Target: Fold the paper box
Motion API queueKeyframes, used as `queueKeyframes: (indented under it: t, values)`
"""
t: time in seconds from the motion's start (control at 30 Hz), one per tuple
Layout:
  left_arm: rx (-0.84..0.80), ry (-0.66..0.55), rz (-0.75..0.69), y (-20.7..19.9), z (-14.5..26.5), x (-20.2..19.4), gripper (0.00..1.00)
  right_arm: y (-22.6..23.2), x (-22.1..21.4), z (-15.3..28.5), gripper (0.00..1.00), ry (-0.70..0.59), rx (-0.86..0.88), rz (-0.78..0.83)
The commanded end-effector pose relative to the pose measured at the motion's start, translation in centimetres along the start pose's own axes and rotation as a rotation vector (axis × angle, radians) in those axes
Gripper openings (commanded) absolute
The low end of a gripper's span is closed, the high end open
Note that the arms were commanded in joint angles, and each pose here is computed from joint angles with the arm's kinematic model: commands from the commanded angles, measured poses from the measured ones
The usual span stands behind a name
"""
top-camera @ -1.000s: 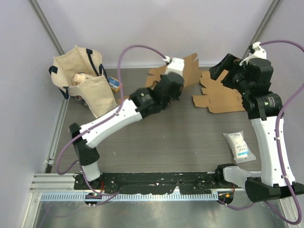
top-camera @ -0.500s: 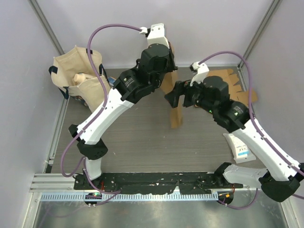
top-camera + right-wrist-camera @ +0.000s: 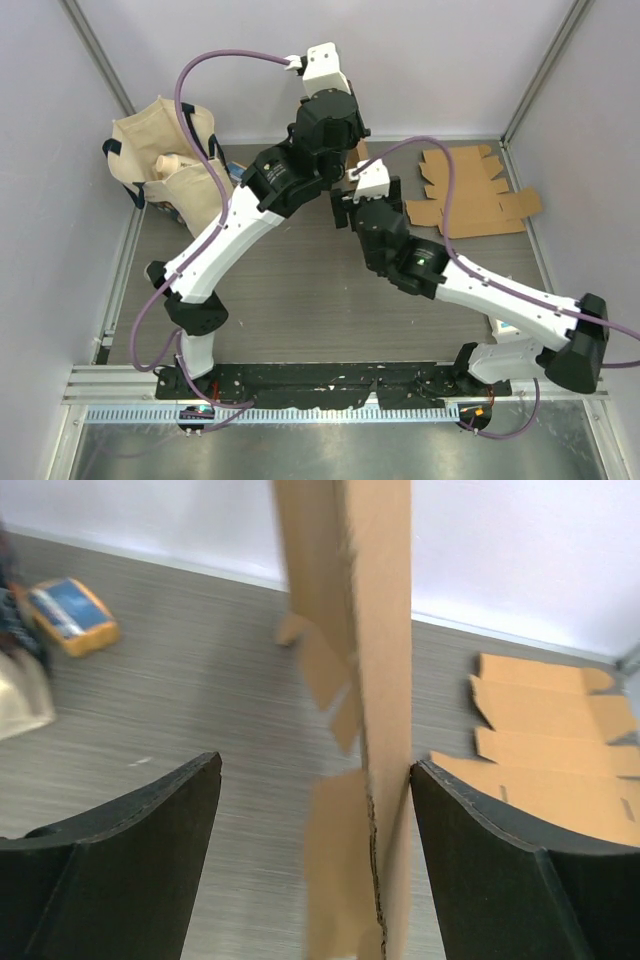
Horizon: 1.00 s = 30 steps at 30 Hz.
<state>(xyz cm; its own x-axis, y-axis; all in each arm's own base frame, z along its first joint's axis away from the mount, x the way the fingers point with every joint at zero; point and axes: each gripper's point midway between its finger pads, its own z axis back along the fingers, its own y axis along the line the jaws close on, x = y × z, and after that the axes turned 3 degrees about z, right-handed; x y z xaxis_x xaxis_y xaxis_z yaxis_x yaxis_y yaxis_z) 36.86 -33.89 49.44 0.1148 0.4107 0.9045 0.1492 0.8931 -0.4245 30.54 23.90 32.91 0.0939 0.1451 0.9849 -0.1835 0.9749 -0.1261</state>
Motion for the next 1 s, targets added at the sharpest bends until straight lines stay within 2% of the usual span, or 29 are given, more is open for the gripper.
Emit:
queueKeyframes:
  t: [0.0,0.07,0.17,0.2,0.23,0.27,0.3,0.33,0.37,0.4,0.43,0.47,0.53,0.57,0.6,0.63,0.67,0.7,0.73,0.83,0.97]
  values:
    - [0.001,-0.128,0.15,0.3,1.7,5.8,0.0,-3.5,1.7,-0.1,0.79,-0.072,-0.291,0.008]
    - [0.005,-0.128,0.138,0.5,1.8,5.9,0.0,-4.5,2.2,0.3,0.74,-0.074,-0.341,0.051]
    - [0.013,-0.123,0.117,1.2,2.4,6.1,0.0,-5.3,3.0,0.8,0.51,-0.079,-0.342,0.111]
    - [0.009,-0.126,0.112,1.2,2.5,6.2,0.08,-5.8,3.6,1.2,0.41,-0.094,-0.339,0.104]
    - [0.011,-0.103,0.077,1.4,2.2,4.9,0.15,-5.7,4.0,1.3,0.38,-0.101,-0.31,0.116]
    - [-0.008,-0.115,0.081,1.8,3.2,6.0,0.22,-5.0,3.8,1.2,0.33,-0.092,-0.245,0.159]
    - [-0.056,-0.115,0.04,1.2,3.5,6.1,0.35,-4.9,4.7,1.5,0.2,-0.102,-0.208,0.155]
    - [-0.081,-0.09,-0.022,1.3,3.4,4.7,0.42,-4.6,5.0,1.7,0.15,-0.097,-0.17,0.163]
    - [-0.111,-0.112,-0.034,1.5,4.7,6.2,0.48,-4.2,4.2,1.9,0.08,-0.063,-0.123,0.211]
    - [-0.124,-0.126,-0.087,1.7,5.5,6.7,0.62,-4.5,5.1,2.4,0.02,-0.069,-0.113,0.189]
    - [-0.132,-0.114,-0.123,2.0,5.9,6.1,0.69,-4.8,5.2,2.5,0.02,-0.06,-0.1,0.188]
    - [-0.176,-0.133,-0.129,2.2,7.7,7.7,0.78,-4.6,4.3,2.7,0.02,-0.015,-0.065,0.217]
    - [-0.277,-0.118,-0.174,1.6,9.2,7.4,0.85,-4.0,6.0,3.7,0.02,-0.027,0.029,0.182]
    - [-0.325,-0.13,-0.165,1.6,10.5,8.1,0.91,-3.8,5.3,4.3,0.02,0.017,0.078,0.21]
    - [-0.389,-0.183,-0.124,2.0,12.9,10.8,0.92,-3.2,7.2,5.2,0.02,-0.006,0.155,0.16]
    - [-0.502,-0.168,-0.157,1.2,14.2,9.8,0.93,-2.9,7.7,6.0,0.02,0.0,0.205,0.141]
    - [-0.551,-0.189,-0.151,1.3,15.6,10.4,0.93,-2.7,7.3,6.9,0.02,0.034,0.256,0.152]
    - [-0.6,-0.263,-0.103,2.2,18.3,13.3,0.93,-2.0,9.3,8.3,0.02,0.011,0.349,0.088]
    - [-0.617,-0.26,-0.103,2.7,18.9,12.9,0.93,-1.7,9.9,9.2,0.02,0.016,0.397,0.066]
    - [-0.676,-0.322,-0.046,4.7,22.6,15.3,0.94,-1.0,10.9,11.8,0.02,0.06,0.517,-0.015]
    - [-0.716,-0.335,-0.027,6.4,25.5,16.6,1.0,0.5,10.2,14.4,0.02,0.179,0.645,-0.088]
